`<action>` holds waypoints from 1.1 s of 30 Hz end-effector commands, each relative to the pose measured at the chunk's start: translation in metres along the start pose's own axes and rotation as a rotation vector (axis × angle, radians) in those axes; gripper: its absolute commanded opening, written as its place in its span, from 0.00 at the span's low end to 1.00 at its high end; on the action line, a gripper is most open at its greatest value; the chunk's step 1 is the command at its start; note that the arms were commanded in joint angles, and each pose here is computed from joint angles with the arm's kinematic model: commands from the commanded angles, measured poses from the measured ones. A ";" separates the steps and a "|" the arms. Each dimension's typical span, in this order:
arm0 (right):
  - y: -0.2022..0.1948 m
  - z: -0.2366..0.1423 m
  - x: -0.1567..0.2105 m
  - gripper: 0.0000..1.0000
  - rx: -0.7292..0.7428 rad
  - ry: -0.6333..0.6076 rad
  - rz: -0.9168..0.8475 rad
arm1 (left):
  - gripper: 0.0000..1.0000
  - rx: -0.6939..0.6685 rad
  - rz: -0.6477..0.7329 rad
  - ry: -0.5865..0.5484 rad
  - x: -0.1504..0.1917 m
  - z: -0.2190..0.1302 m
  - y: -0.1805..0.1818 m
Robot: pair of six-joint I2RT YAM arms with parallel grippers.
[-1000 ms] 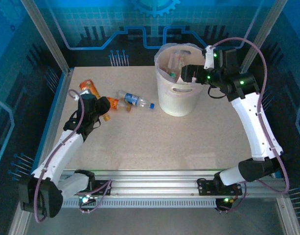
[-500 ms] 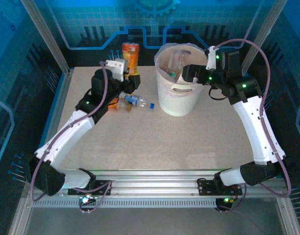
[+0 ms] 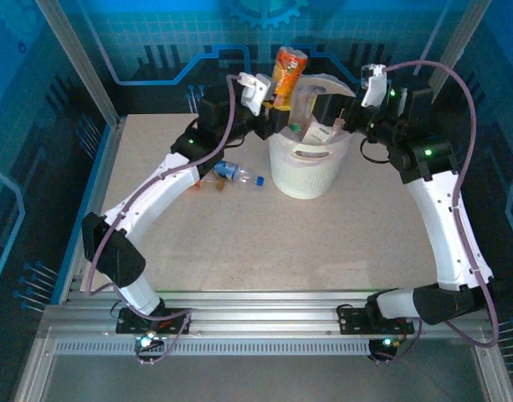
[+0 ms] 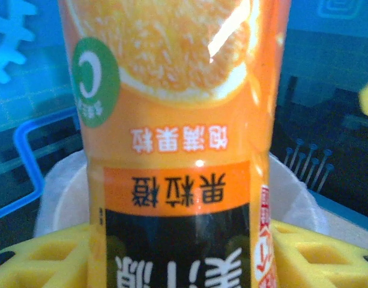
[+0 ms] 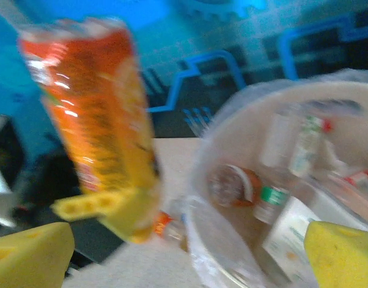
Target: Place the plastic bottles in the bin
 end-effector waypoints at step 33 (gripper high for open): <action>0.034 0.070 -0.013 0.44 -0.140 0.038 -0.049 | 0.84 0.140 0.132 -0.131 -0.025 -0.031 -0.048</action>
Point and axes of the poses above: each hand's point on the last joint's axis, 136 mm out from that joint toward the fingers, its own z axis out along the fingers, its own y axis along the line the jaws close on, x = y × z, the point moved 5 cm from there along -z, back along the fingers, and after that the axes turned 9 degrees about z, right-handed, at the moved point
